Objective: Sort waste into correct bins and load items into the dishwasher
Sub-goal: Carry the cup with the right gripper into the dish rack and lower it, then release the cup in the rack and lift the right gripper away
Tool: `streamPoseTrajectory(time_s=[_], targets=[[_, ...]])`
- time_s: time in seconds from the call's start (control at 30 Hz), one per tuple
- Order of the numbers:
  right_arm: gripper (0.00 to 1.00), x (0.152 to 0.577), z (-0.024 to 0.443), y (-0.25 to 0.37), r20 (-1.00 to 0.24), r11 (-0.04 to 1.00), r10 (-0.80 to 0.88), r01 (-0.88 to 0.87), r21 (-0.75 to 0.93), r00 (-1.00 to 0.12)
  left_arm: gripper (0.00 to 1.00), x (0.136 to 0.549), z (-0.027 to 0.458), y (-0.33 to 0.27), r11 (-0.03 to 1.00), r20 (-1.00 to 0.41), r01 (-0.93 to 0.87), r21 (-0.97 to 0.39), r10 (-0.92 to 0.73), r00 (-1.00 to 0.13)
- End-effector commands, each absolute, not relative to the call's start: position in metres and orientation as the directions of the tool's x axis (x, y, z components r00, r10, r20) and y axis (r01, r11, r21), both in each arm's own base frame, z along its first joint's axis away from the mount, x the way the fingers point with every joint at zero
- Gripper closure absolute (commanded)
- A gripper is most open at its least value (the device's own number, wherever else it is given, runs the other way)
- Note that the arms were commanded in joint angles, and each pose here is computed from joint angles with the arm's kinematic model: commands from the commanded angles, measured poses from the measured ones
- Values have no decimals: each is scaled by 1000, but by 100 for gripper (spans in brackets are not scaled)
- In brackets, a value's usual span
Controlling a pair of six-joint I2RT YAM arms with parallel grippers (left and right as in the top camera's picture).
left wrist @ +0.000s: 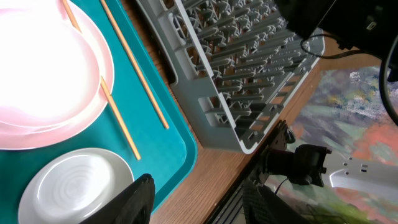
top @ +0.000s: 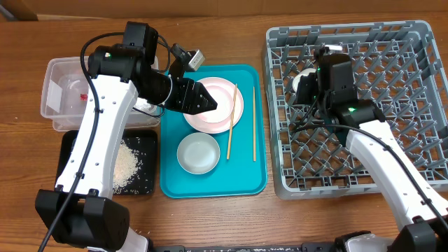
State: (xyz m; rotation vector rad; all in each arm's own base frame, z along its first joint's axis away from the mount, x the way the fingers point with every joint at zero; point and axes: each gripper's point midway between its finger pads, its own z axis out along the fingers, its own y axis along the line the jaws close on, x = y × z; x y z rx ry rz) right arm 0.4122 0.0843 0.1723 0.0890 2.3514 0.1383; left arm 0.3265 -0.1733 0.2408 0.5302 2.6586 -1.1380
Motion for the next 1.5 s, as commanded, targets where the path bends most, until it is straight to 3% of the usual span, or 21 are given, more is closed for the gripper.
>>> streamPoseTrajectory(time_s=[0.0, 0.33, 0.57, 0.83, 1.23, 1.47], targets=[[96, 413, 169, 101, -678, 981, 101, -43, 192, -728, 52, 328, 241, -174, 641, -314, 392, -660, 239, -919], [96, 435, 122, 86, -654, 993, 100, 38, 109, -750, 52, 328, 241, -174, 646, -297, 369, -668, 223, -929], [96, 454, 134, 61, -731, 990, 118, 139, 31, -672, 52, 328, 241, -174, 647, -297, 369, -668, 223, -928], [94, 456, 132, 44, -729, 984, 143, 175, 32, -670, 51, 328, 241, -174, 647, -298, 369, -667, 223, -928], [95, 457, 171, 94, -736, 970, 152, -43, 239, -659, 51, 329, 240, -174, 649, -297, 369, -666, 223, -928], [95, 444, 154, 92, -683, 974, 141, -24, 227, -716, 51, 329, 240, -174, 649, -297, 369, -665, 223, -928]])
